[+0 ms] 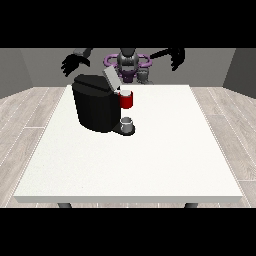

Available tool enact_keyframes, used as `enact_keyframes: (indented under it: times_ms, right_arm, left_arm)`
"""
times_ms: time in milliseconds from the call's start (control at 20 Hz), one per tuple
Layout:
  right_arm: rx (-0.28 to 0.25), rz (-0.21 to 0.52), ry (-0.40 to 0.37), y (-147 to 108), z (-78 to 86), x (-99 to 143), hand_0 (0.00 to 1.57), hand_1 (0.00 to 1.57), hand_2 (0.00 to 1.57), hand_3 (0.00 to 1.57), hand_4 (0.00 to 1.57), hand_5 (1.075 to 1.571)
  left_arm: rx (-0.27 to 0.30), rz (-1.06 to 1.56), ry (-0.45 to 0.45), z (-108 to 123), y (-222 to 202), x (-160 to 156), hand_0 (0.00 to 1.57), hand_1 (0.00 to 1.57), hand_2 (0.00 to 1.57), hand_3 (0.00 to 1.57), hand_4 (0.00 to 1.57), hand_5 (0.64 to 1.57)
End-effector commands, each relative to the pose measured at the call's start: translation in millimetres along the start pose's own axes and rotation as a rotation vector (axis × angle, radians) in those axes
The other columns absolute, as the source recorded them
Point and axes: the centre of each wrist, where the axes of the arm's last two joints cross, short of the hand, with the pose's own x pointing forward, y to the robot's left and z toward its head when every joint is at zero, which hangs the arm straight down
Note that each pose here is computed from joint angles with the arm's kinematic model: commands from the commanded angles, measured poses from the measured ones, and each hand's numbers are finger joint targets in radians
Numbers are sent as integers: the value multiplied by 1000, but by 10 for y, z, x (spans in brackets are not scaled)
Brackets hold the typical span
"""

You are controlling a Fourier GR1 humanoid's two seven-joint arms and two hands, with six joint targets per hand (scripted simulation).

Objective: Insert the coffee pod into the coffee machine and close the lid

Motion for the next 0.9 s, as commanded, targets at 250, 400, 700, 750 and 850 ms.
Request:
enact_keyframes:
  times_ms: [250, 400, 700, 750, 850]
  right_arm:
    - [174, 23, -88, 142, -204, 716, 0, 0, 0, 0, 0, 1571]
    - [193, 31, -111, 28, -229, 661, 0, 0, 0, 0, 0, 1571]
    - [257, 66, -126, 142, -259, 713, 0, 0, 0, 0, 0, 1571]
    - [307, 72, -134, 211, -223, 801, 0, 0, 0, 0, 0, 1571]
    - [311, 85, -180, 332, -314, 926, 0, 0, 0, 0, 239, 1571]
  left_arm:
    - [51, 217, 117, 426, -150, -593, 0, 0, 0, 0, 0, 1571]
    - [13, 270, 87, 462, -334, -602, 0, 0, 0, 0, 0, 1571]
    - [2, 311, 52, 627, -445, -633, 0, 0, 0, 0, 0, 1571]
    - [29, 305, 79, 761, -385, -756, 0, 0, 0, 0, 0, 1571]
    - [25, 311, 21, 691, -351, -604, 0, 0, 0, 0, 88, 1571]
